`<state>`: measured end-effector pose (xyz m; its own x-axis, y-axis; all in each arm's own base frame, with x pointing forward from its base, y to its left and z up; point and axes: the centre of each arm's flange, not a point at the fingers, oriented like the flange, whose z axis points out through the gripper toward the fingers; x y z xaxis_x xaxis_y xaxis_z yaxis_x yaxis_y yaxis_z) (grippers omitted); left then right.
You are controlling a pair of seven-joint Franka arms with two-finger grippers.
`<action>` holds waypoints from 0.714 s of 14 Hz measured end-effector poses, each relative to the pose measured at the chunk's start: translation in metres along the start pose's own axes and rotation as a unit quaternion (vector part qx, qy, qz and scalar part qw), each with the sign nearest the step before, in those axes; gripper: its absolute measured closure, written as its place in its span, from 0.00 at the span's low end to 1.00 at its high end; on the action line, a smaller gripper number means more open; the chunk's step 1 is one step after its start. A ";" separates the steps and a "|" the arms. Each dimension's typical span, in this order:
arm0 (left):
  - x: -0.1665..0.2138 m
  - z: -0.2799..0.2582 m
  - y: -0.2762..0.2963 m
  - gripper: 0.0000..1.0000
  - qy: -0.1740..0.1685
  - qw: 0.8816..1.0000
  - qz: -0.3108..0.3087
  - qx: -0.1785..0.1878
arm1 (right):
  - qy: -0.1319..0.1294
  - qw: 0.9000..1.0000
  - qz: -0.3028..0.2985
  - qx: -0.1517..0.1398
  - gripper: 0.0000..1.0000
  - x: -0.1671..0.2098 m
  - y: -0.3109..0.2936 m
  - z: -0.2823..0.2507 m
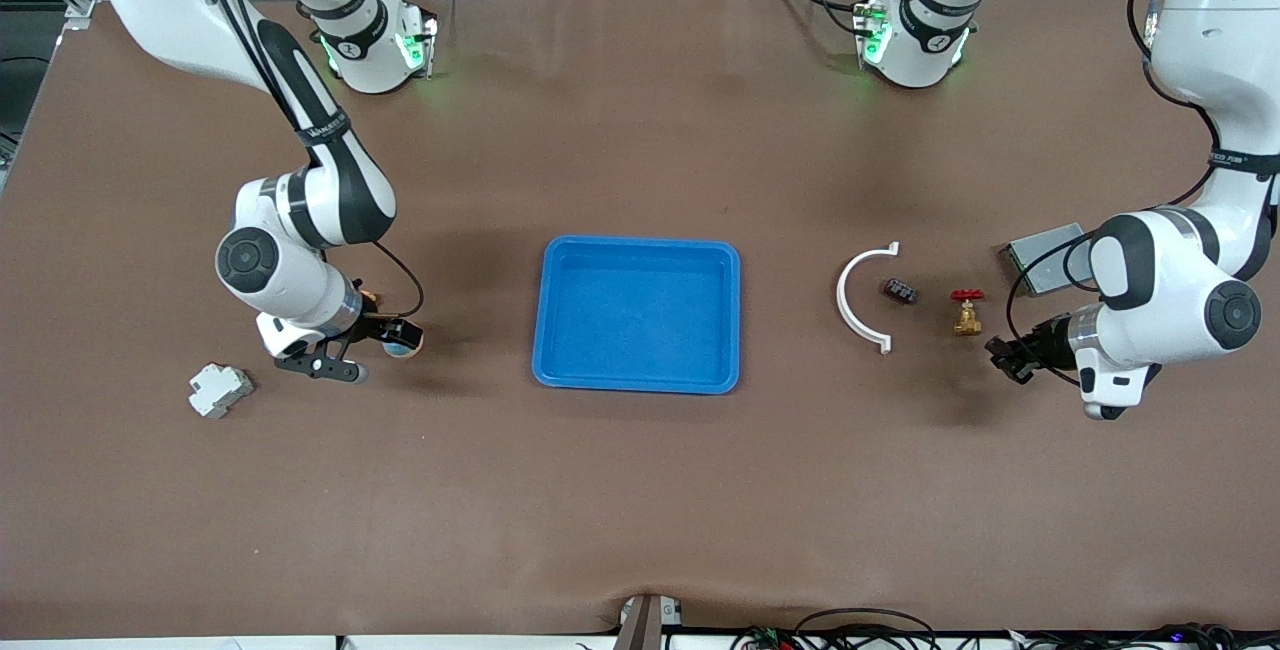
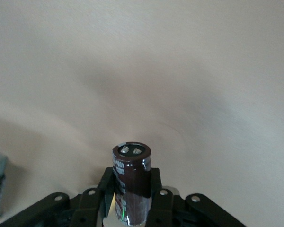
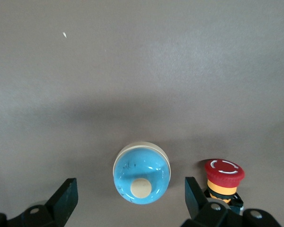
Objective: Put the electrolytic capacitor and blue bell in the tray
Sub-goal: 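Lift the capacitor with the left gripper while the right gripper descends, then place the capacitor in the blue tray while the right gripper grasps a bell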
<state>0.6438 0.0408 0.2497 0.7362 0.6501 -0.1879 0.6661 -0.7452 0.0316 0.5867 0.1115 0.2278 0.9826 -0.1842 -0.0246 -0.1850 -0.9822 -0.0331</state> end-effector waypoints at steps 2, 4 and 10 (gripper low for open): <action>-0.011 -0.020 0.019 0.66 -0.011 1.000 -0.015 0.002 | -0.005 1.000 -0.003 -0.002 0.00 -0.002 0.001 0.007; -0.026 -0.034 0.041 0.66 -0.020 0.999 -0.033 0.000 | -0.012 1.000 -0.004 -0.004 0.00 -0.003 0.001 0.015; -0.099 -0.042 0.110 0.66 -0.053 0.995 -0.082 -0.002 | -0.026 1.000 -0.003 -0.008 0.00 -0.007 0.004 0.035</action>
<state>0.6491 -0.0991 0.3125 0.6008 0.7438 -0.2931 0.7773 -0.6291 -0.0032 0.5790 0.1106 0.1933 0.9815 -0.1758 -0.0757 -0.1776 -0.9839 -0.0176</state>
